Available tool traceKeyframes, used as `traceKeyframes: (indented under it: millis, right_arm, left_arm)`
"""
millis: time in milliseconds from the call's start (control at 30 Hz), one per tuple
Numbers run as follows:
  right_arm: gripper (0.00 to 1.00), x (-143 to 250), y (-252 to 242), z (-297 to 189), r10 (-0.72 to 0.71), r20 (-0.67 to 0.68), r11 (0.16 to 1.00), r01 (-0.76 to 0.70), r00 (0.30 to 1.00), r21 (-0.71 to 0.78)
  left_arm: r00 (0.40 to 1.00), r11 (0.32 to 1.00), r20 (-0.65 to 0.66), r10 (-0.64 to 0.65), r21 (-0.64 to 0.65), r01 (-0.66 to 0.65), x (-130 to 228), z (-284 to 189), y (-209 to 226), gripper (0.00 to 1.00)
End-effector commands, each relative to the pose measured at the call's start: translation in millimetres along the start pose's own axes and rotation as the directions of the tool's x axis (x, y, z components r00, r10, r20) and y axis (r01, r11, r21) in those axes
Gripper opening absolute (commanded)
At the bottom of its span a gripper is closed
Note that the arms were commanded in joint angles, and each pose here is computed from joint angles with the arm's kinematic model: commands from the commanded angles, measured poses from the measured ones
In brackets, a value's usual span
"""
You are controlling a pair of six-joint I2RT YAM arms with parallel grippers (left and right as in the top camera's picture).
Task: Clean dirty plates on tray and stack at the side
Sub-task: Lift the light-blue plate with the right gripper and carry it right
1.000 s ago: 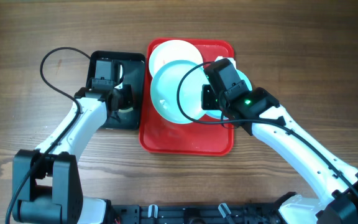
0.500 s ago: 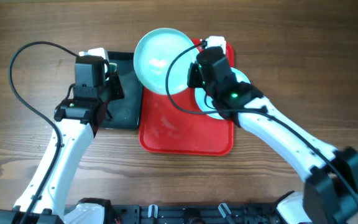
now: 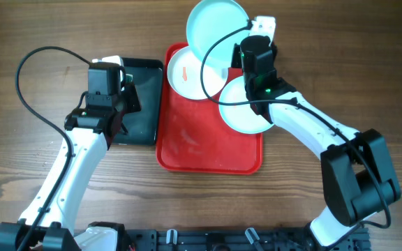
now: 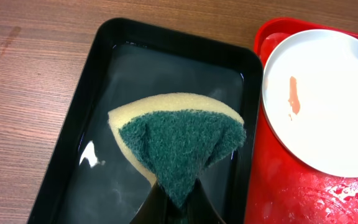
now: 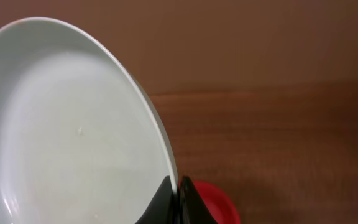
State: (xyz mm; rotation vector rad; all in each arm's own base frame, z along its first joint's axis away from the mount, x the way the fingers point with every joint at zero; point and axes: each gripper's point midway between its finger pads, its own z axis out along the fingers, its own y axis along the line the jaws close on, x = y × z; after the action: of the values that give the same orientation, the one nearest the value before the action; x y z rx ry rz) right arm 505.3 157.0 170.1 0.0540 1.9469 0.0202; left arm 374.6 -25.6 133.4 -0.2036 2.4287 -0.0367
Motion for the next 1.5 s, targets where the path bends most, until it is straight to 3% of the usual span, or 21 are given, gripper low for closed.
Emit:
traceKeyframes:
  millis: [0,200,400,633,900,1133,1367,1467]
  right_arm:
    - [0.04,-14.1,17.0,-1.4,-0.224,0.057,0.972,0.227,0.973,-0.059]
    - [0.05,-19.4,15.7,-2.4,-0.483,0.082,0.874,0.485,0.872,-0.010]
    - [0.05,-35.5,28.1,-13.6,-0.592,0.128,0.806,0.586,0.796,0.084]
    - [0.04,-46.8,49.7,-31.5,-0.768,0.134,0.640,0.746,0.626,0.184]
    - [0.04,-46.8,51.4,-32.3,-0.762,0.139,0.647,0.740,0.632,0.182]
    - [0.04,-46.4,50.8,-32.3,-0.692,0.154,0.722,0.671,0.706,0.170]
    - [0.04,-38.6,43.4,-27.3,-0.685,0.119,0.727,0.664,0.719,0.172]
    - [0.04,-38.9,40.2,-26.0,-0.561,0.140,0.826,0.541,0.816,0.156]
  left_arm:
    - [1.000,1.000,-0.007,0.003,-0.017,-0.003,1.6,7.8,3.5,0.04]
    - [0.999,1.000,-0.049,0.007,-0.027,-0.008,11.5,23.6,4.2,0.04]
    - [0.999,1.000,-0.044,0.006,-0.020,-0.007,10.1,27.9,2.5,0.04]
    - [0.999,1.000,-0.046,0.006,-0.015,-0.007,10.7,28.2,1.7,0.04]
    - [0.999,1.000,-0.047,0.006,-0.015,-0.007,10.8,28.3,1.7,0.04]
    - [0.999,1.000,-0.047,0.006,-0.015,-0.007,10.8,28.3,1.7,0.04]
    - [0.999,1.000,-0.048,0.006,-0.015,-0.007,11.0,28.3,1.7,0.04]
    - [0.999,1.000,-0.048,0.007,-0.015,-0.007,11.1,28.3,1.8,0.04]
